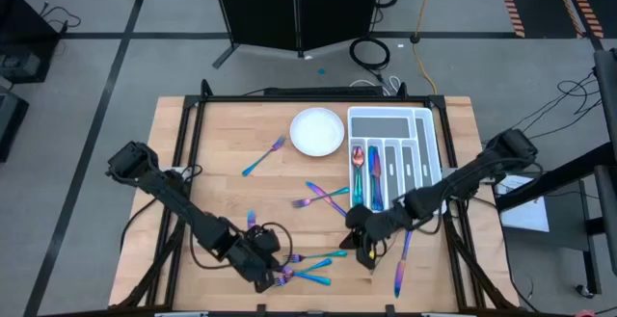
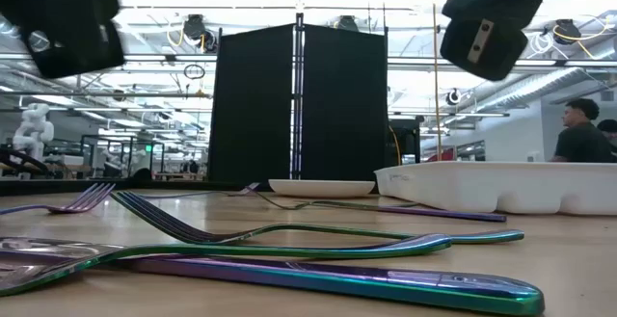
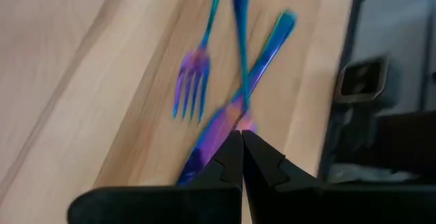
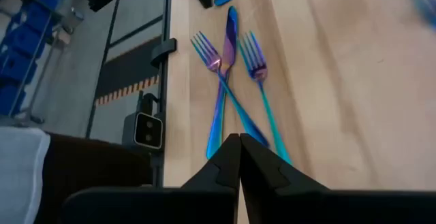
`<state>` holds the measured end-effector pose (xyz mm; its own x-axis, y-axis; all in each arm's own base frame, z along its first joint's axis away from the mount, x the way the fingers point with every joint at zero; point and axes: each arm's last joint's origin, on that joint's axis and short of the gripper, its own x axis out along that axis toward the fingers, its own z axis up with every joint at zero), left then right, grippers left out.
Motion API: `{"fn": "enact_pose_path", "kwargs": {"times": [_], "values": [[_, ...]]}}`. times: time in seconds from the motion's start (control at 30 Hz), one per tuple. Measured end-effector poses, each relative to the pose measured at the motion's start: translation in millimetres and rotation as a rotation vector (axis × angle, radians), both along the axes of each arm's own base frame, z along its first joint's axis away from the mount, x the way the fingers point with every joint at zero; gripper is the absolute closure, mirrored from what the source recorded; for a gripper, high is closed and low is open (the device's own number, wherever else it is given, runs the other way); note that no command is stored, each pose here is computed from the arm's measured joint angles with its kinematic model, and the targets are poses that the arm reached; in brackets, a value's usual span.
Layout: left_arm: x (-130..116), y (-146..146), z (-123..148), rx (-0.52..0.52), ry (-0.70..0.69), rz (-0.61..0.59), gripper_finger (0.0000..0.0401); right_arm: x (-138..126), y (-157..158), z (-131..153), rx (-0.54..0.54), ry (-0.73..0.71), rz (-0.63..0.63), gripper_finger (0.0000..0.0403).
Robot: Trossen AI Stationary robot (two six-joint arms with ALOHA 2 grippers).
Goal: Sort silverware
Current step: Put the purple table knife into the white silverware tray
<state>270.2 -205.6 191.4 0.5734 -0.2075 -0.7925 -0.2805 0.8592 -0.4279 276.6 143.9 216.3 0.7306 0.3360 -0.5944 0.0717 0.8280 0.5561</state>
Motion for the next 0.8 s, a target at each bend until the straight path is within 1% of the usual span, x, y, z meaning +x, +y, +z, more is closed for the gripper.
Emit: {"fn": "enact_pose_path", "kwargs": {"times": [0.1,0.2,0.27,0.3,0.37,0.4,0.47,0.57,0.6,0.67,0.77,0.8], "values": [[-14,-7,-10,0.046,0.031,-0.036,0.0401,6,19,-11,0.028,-0.013,-0.047,0.0403],[-27,-14,-18,0.096,0.045,-0.119,0.0401,13,40,-18,0.033,0.009,-0.089,0.0403],[-32,-16,-22,0.137,0.039,-0.157,0.0401,22,59,-21,0.037,0.007,-0.092,0.0403],[-33,-16,-23,0.157,0.025,-0.171,0.0401,27,68,-24,0.023,0.01,-0.096,0.0403],[-35,-16,-24,0.198,0.003,-0.199,0.0401,42,88,-24,0.009,0.008,-0.105,0.0403],[-35,-16,-25,0.22,-0.008,-0.216,0.0401,46,96,-26,-0.009,0.045,-0.118,0.0403],[-35,-16,-27,0.252,-0.047,-0.246,0.0401,53,106,-36,-0.065,0.167,-0.194,0.0403],[-29,-16,-24,0.306,-0.133,-0.264,0.0401,54,117,-56,-0.108,0.31,-0.302,0.0403],[-27,-16,-23,0.312,-0.156,-0.26,0.0401,56,122,-58,-0.089,0.315,-0.317,0.0403],[-22,-13,-21,0.313,-0.187,-0.251,0.0401,59,132,-61,-0.016,0.3,-0.326,0.0403],[-15,-11,-18,0.299,-0.235,-0.24,0.0401,59,140,-71,0.033,0.3,-0.349,0.0403],[-13,-11,-16,0.292,-0.252,-0.239,0.0401,58,140,-74,0.031,0.315,-0.361,0.0403]]}}
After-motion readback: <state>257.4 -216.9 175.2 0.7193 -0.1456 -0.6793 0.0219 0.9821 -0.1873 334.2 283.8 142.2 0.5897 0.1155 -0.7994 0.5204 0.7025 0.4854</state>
